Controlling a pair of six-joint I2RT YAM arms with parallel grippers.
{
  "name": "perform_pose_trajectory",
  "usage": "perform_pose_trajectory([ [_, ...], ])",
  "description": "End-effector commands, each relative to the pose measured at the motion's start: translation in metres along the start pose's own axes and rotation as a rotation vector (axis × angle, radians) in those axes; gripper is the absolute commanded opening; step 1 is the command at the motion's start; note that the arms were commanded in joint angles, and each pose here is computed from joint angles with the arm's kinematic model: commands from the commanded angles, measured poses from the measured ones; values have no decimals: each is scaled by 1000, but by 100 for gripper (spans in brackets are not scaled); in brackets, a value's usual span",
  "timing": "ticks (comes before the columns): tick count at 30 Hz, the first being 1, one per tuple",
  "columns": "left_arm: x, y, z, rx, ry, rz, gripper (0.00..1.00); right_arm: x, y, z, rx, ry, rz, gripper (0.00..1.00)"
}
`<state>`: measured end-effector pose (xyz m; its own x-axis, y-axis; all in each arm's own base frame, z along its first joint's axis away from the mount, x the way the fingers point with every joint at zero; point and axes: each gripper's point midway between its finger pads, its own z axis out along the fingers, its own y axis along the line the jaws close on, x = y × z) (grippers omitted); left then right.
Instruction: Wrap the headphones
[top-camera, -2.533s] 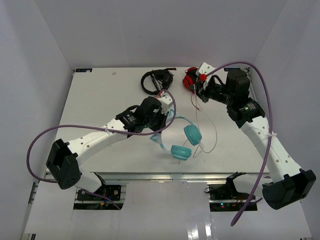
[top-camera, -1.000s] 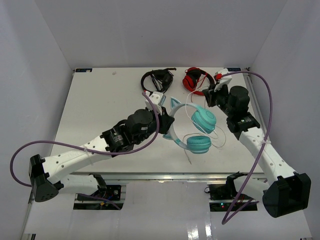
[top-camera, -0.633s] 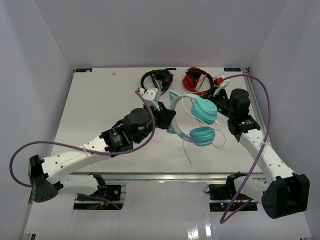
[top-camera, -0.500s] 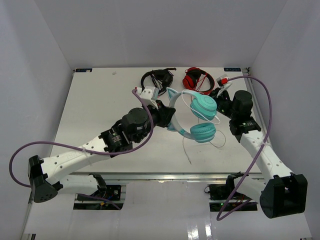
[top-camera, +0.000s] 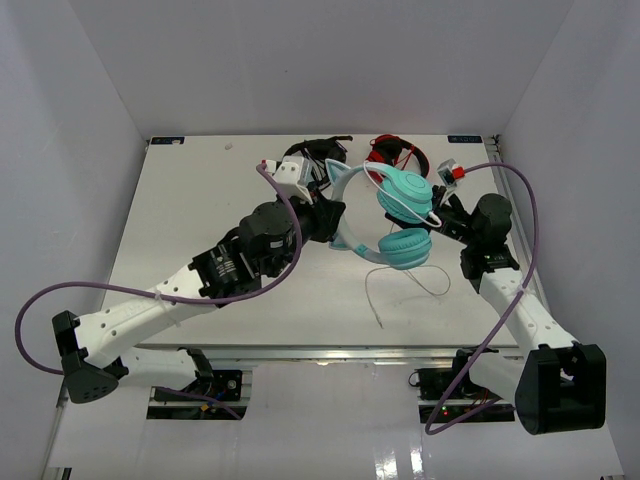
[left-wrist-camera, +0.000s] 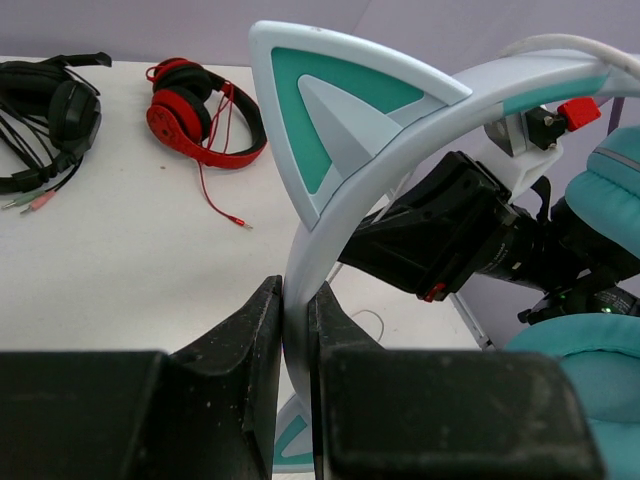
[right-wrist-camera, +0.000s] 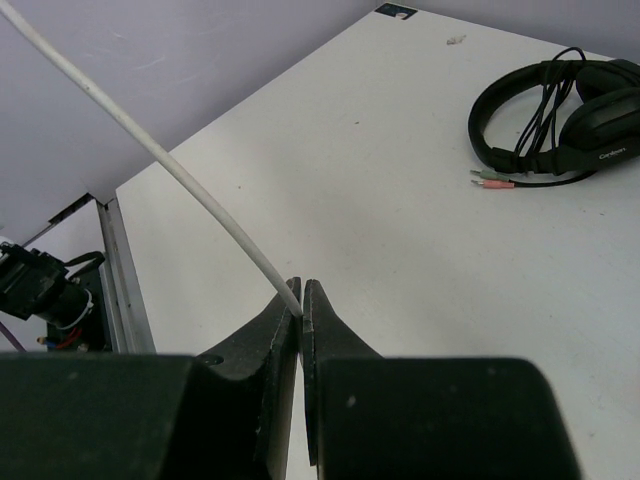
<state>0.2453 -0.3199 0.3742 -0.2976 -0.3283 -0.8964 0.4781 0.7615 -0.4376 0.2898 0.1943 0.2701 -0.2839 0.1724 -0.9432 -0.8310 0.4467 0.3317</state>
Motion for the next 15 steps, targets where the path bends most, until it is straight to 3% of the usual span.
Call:
perform_pose_trajectory([
  [1,-42,-3,-14,-18,-92,-66,0,-15,6,-5,-42,-68,-26,8],
  [15,-55,-10,-6,-33,-105,-72,0,-8,11,-8,-91,-74,-25,8],
])
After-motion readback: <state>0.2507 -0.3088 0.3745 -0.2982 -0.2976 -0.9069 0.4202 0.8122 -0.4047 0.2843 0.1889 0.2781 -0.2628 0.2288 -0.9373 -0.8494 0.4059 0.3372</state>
